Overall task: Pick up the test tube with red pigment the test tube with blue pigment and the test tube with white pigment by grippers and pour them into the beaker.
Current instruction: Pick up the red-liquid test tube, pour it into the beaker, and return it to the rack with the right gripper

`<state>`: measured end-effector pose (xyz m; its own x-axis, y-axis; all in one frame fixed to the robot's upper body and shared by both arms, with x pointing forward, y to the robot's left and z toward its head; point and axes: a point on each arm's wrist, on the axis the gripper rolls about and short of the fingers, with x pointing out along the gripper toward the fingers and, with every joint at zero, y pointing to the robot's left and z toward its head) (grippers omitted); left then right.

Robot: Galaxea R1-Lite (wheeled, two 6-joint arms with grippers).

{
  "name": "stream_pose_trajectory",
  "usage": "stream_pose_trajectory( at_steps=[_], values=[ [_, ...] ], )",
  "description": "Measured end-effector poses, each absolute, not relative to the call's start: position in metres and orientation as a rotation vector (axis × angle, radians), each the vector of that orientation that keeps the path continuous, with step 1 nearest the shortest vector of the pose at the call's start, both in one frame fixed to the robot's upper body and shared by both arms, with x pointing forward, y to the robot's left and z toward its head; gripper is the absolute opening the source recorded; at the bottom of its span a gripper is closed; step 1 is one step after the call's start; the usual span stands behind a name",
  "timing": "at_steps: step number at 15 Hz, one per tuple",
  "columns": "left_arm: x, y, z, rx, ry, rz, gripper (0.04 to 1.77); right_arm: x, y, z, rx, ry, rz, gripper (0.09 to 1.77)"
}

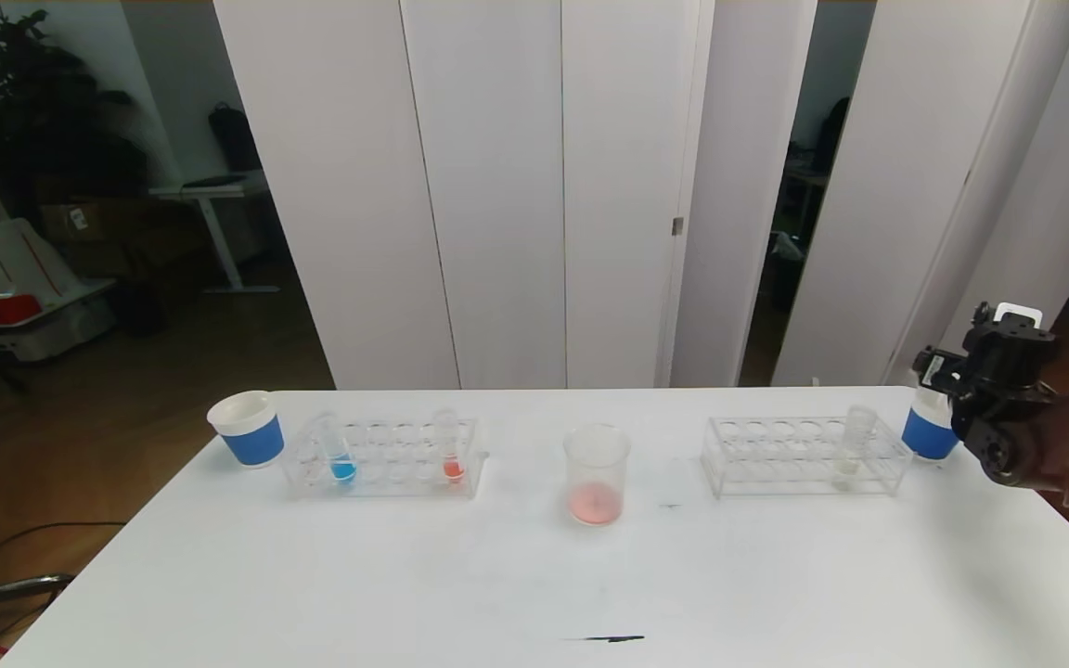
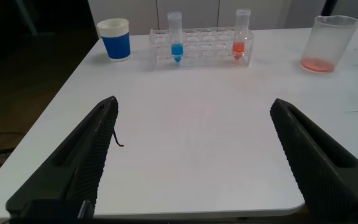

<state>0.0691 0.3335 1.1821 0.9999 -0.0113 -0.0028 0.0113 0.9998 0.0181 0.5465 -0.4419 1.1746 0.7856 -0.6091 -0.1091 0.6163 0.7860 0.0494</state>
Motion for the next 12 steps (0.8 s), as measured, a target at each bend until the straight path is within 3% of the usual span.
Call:
stream_pose_trajectory(
  at_steps=[5,12],
  values=[
    [0.069,0.333,1.182,0.018,0.002,-0.011,1.75,0.538,-0.44,1.205,0.082,0.093,-0.641,1.75],
    [0.069,0.333,1.182,0.018,0.002,-0.011,1.75,0.479,-0.414,1.291,0.095,0.08,-0.437,1.75]
  ],
)
